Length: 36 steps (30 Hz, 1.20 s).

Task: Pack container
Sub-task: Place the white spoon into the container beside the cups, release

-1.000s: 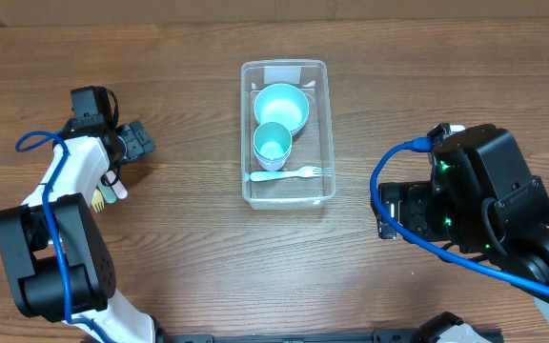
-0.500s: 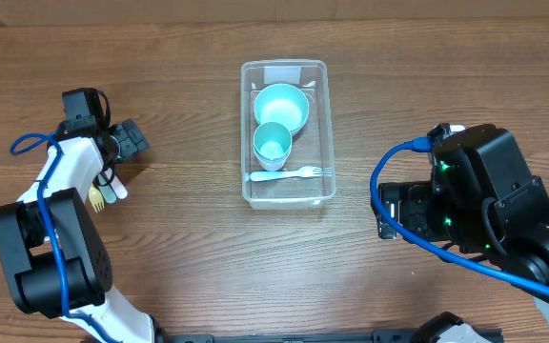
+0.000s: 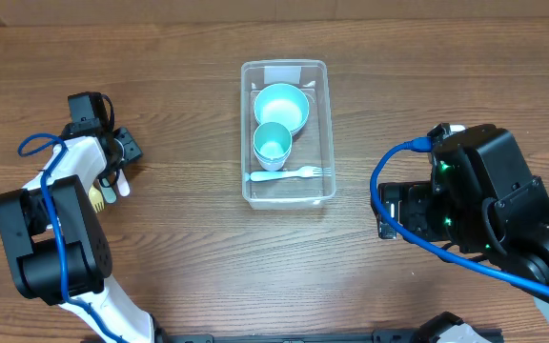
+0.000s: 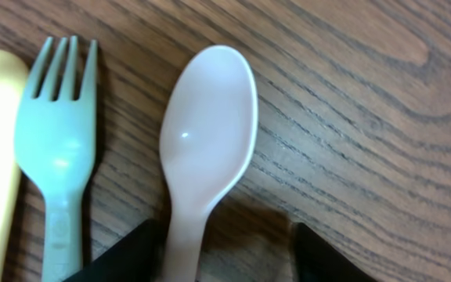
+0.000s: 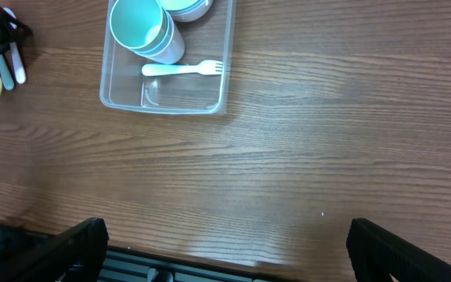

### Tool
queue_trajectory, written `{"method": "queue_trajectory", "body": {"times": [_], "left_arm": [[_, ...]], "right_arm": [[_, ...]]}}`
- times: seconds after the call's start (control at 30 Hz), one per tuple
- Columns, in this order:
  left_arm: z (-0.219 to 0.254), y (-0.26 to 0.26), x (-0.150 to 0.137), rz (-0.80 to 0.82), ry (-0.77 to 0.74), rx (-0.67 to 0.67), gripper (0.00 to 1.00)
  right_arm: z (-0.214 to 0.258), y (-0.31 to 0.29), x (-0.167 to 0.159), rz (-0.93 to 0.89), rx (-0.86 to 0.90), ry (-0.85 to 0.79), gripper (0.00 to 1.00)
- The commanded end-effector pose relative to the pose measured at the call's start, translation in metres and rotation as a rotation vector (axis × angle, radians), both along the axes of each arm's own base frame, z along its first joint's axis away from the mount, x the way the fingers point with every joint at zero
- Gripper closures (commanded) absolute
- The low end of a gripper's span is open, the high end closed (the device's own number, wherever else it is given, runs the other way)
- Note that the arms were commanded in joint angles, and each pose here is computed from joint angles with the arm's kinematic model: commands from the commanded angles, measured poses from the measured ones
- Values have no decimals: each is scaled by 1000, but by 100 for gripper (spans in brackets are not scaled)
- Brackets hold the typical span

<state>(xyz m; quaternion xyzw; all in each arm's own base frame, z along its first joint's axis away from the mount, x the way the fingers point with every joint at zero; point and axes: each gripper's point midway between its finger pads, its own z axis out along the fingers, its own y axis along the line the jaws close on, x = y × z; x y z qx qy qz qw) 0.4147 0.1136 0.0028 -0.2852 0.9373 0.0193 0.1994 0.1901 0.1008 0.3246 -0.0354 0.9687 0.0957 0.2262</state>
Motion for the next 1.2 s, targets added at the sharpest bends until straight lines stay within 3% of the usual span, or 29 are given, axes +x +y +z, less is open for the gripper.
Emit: {"method": "queue_trajectory", "body": {"times": [0.0,0.13,0.23,0.5,0.67,0.83,0.93,1.03,1.17], "left_arm": [[-17,-8,-4,-12,31,-40,60],[-17,-8,-4,-12,31,-39,83],[-17,-8,-3,-12,30,-39,92],[-14,-10,-6,-15,43,-44,96],[49,-9,10,-43,-40,-20,96],[164,-83,27,-450,-319,36,96],[221,-175,13,-938,-488,134,96],[243,-267,-19,-1415,-608,260,96],[230,-343,-65,-1828,-643,341,96]], "right_arm": [[1,-1,0,-1,-1,-9,0],[1,-1,0,-1,-1,-9,0],[1,-1,0,-1,-1,-9,0],[1,-1,0,-1,-1,-9,0],[1,-1,0,-2,-1,-9,0],[1,-1,0,-1,-1,-9,0],[1,-1,0,-1,-1,-9,0],[1,-1,0,-1,-1,-9,0],[1,-1,0,-1,-1,-9,0]]}}
